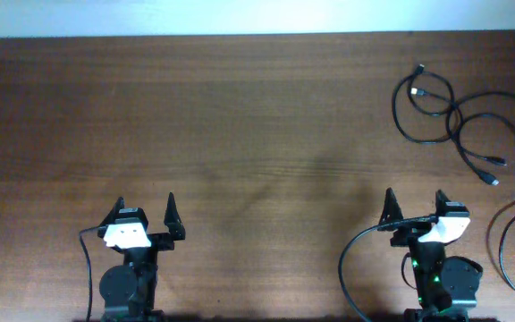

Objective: Untangle cables

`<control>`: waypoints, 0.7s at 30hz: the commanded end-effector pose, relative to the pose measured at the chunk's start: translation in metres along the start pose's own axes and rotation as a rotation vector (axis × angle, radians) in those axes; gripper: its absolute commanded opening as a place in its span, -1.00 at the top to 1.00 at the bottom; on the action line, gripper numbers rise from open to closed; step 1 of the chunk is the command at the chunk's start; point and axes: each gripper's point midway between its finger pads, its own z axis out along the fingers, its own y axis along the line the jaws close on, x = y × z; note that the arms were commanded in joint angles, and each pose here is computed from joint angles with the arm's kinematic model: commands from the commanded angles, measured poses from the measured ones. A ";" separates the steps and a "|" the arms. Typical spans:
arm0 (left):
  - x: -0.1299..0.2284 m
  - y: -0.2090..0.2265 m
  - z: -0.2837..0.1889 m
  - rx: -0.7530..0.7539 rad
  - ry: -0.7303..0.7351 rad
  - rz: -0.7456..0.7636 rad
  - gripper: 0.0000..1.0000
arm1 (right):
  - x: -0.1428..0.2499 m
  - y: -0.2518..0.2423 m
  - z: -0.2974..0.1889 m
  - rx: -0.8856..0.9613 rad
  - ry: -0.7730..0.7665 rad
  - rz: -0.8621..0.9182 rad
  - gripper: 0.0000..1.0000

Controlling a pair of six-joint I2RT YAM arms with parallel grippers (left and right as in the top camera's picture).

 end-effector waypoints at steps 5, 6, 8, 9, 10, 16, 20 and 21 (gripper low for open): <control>0.002 0.000 0.000 -0.002 0.003 0.017 -0.98 | 0.003 0.011 -0.004 -0.035 -0.003 -0.081 -0.98; 0.002 0.000 0.000 -0.002 0.003 0.017 -0.98 | 0.004 0.019 -0.005 -0.077 -0.003 -0.140 -0.98; 0.002 0.000 0.000 -0.002 0.003 0.017 -0.98 | 0.004 0.024 -0.005 -0.108 -0.005 -0.187 -0.98; 0.002 0.000 0.000 -0.002 0.003 0.016 -0.98 | 0.004 0.024 -0.005 -0.108 -0.005 -0.187 -0.98; 0.002 0.000 0.000 -0.002 0.003 0.017 -0.98 | 0.004 0.024 -0.005 -0.108 -0.004 -0.187 -0.98; 0.002 0.000 0.000 -0.002 0.003 0.017 -0.98 | 0.004 0.024 -0.005 -0.105 -0.005 -0.176 -0.98; 0.002 0.000 0.000 -0.002 0.003 0.016 -0.98 | 0.004 0.024 -0.005 -0.105 -0.005 -0.176 -0.98; 0.002 0.000 0.000 -0.002 0.003 0.017 -0.98 | 0.004 0.024 -0.005 -0.105 -0.005 -0.176 -0.98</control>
